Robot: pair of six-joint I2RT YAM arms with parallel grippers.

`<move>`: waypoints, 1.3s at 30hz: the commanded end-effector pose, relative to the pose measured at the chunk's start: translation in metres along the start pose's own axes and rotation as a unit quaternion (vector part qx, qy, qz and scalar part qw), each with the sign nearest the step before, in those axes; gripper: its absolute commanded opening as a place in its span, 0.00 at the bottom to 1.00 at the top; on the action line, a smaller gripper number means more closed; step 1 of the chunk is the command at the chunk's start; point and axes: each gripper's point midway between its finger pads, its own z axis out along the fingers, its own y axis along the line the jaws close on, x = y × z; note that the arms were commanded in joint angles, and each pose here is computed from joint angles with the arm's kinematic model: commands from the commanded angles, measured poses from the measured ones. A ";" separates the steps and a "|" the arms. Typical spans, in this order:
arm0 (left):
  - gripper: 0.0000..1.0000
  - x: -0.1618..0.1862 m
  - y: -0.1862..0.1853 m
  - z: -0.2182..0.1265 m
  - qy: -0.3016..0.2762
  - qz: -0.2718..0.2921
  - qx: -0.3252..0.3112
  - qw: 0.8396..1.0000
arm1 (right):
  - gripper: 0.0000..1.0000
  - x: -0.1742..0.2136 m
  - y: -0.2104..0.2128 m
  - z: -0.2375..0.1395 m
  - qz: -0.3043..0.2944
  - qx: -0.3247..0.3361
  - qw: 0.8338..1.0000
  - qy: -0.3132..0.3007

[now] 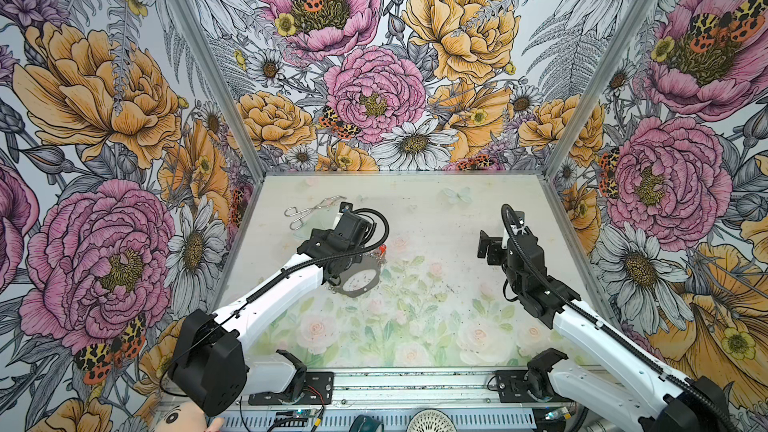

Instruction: Put the keys on the keyring

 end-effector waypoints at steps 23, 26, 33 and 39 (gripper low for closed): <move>0.99 -0.010 0.095 0.114 -0.208 -0.176 0.034 0.962 | 0.99 0.037 -0.037 0.091 -0.094 0.022 0.994 -0.049; 0.99 -0.008 0.086 0.107 -0.230 -0.159 0.048 0.959 | 0.99 0.040 -0.034 0.094 -0.060 -0.037 0.996 -0.053; 0.99 0.007 0.106 0.101 -0.260 -0.198 -0.020 0.945 | 1.00 0.052 -0.066 0.098 0.012 -0.011 0.996 -0.082; 0.99 0.006 0.104 0.101 -0.260 -0.193 -0.019 0.946 | 1.00 0.052 -0.082 0.109 0.034 0.035 0.997 -0.066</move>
